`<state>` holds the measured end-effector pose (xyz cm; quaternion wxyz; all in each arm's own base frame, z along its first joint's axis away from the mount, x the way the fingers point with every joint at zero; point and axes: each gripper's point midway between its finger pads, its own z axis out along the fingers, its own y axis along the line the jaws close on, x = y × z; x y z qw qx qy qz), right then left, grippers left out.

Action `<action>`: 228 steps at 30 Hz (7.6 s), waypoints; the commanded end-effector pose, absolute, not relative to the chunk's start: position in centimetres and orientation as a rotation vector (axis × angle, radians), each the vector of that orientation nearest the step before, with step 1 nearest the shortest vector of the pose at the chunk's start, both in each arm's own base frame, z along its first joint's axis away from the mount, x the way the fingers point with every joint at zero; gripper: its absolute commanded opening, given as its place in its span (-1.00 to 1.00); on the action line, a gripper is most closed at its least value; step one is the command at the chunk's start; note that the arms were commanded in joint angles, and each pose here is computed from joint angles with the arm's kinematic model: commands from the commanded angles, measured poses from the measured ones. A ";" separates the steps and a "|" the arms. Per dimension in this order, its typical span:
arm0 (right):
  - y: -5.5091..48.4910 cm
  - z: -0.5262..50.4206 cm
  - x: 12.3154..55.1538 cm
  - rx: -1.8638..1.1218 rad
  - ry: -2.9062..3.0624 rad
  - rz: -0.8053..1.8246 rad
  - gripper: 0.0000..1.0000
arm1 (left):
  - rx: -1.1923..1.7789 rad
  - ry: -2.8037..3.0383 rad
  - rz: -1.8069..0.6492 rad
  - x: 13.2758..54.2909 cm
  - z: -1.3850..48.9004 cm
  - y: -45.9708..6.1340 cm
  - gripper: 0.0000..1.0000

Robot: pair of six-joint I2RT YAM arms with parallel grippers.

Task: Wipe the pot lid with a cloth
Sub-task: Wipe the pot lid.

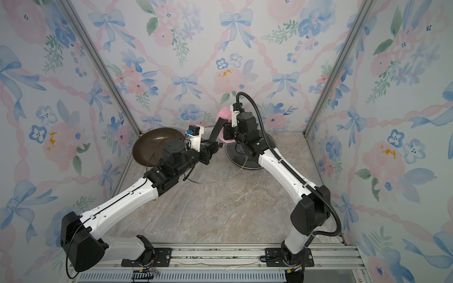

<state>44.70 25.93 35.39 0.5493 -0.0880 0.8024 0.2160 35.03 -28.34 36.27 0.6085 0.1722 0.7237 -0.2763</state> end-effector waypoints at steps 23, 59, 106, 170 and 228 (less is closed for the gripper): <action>30.0 32.7 33.9 -0.109 1.895 0.610 -1.00 | 0.061 1.164 -0.790 35.9 55.1 -23.4 -0.95; 23.3 36.5 42.7 -0.020 1.834 0.561 -1.00 | 0.273 1.170 -0.755 30.5 53.3 -25.7 -0.94; 13.2 46.5 39.7 -0.201 1.739 0.695 -1.00 | 0.873 1.274 -0.625 29.6 43.3 -35.4 -0.96; 19.7 23.2 35.7 -0.379 2.266 0.866 -1.00 | 0.972 1.033 -0.091 28.7 40.2 -32.6 -1.00; 15.2 37.0 30.6 0.035 1.980 0.363 -1.00 | 0.027 1.262 -0.291 47.9 48.7 -24.9 -1.00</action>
